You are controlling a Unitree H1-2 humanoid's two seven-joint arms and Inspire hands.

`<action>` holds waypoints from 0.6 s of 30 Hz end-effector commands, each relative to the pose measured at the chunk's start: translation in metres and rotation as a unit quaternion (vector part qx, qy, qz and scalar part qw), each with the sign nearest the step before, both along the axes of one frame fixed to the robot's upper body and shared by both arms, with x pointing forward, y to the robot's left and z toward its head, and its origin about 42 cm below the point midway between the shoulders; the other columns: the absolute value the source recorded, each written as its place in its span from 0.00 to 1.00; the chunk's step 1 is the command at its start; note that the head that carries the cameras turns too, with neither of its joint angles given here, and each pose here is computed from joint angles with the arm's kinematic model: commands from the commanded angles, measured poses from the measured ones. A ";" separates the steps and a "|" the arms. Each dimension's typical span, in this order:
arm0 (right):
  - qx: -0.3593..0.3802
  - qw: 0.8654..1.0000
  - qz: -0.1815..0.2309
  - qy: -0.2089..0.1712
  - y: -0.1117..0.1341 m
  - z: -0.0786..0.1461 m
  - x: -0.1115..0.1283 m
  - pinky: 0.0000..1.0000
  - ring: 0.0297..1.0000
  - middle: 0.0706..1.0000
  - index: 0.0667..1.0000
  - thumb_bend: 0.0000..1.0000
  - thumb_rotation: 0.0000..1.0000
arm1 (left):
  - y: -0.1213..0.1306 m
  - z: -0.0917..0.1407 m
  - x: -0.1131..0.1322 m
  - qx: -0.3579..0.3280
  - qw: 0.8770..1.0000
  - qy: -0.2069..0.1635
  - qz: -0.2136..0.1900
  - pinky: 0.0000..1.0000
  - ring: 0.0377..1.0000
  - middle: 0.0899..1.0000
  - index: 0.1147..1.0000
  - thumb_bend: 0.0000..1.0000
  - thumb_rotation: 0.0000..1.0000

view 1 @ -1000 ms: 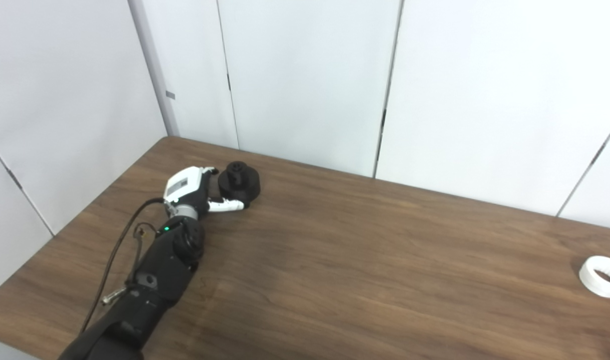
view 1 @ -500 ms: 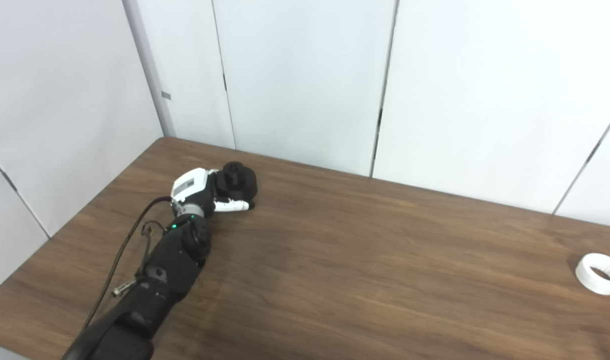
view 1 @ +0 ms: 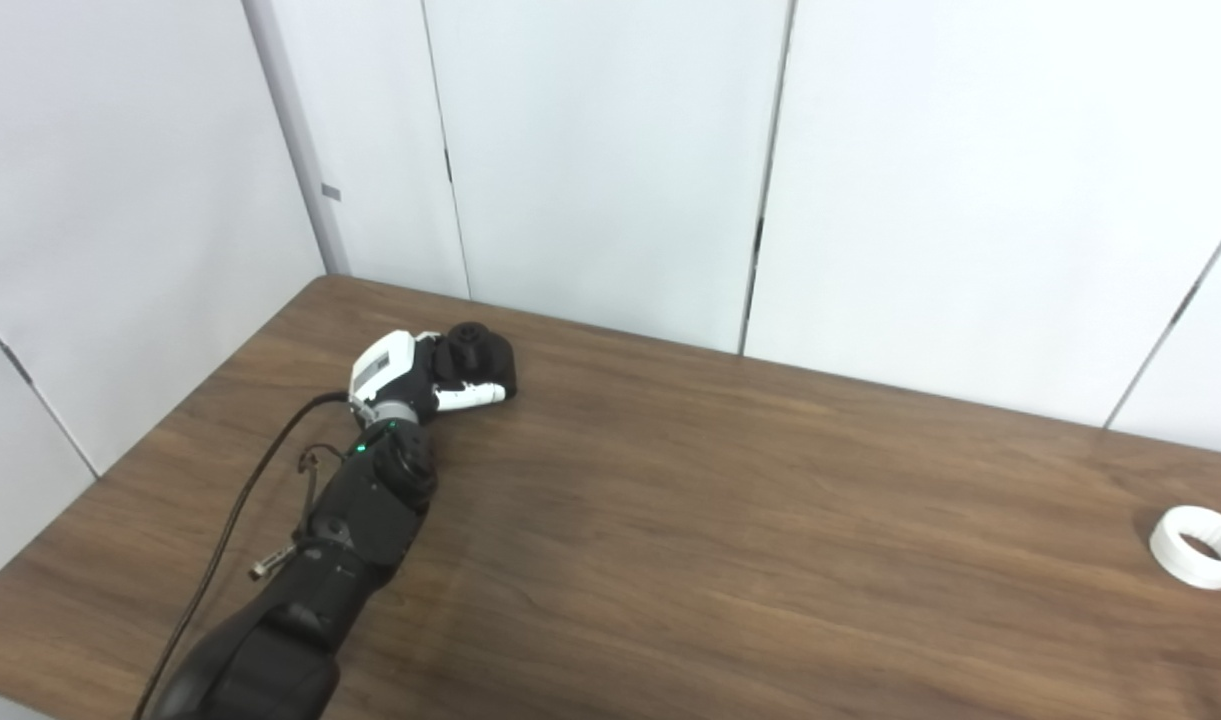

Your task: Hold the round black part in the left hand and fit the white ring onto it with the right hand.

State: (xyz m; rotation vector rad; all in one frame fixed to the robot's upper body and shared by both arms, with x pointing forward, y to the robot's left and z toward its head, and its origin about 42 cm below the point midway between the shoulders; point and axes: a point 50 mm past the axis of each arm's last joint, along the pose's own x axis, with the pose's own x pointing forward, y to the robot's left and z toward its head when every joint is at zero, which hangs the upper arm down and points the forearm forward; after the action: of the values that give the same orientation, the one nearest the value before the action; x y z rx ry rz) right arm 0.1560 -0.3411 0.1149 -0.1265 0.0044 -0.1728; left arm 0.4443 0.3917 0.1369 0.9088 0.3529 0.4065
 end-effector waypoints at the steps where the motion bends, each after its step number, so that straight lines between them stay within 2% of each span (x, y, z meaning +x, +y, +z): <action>1: -0.006 1.000 -0.003 -0.002 -0.003 0.003 0.000 1.00 0.96 0.86 0.92 0.63 1.00 | 0.000 0.022 0.015 -0.007 0.999 -0.042 0.005 1.00 0.97 0.91 0.82 1.00 0.50; 18: -0.009 1.000 0.003 -0.002 -0.005 0.004 -0.001 1.00 0.97 0.87 0.93 0.63 1.00 | 0.002 0.003 0.013 -0.015 0.999 -0.033 0.015 1.00 0.97 0.92 0.82 1.00 0.48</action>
State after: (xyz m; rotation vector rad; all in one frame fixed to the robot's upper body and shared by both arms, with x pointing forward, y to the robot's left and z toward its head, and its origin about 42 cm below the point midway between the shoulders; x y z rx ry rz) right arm 0.1558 -0.3414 0.1149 -0.1260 0.0054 -0.1724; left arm 0.4480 0.3912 0.1268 0.8616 0.3319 0.4432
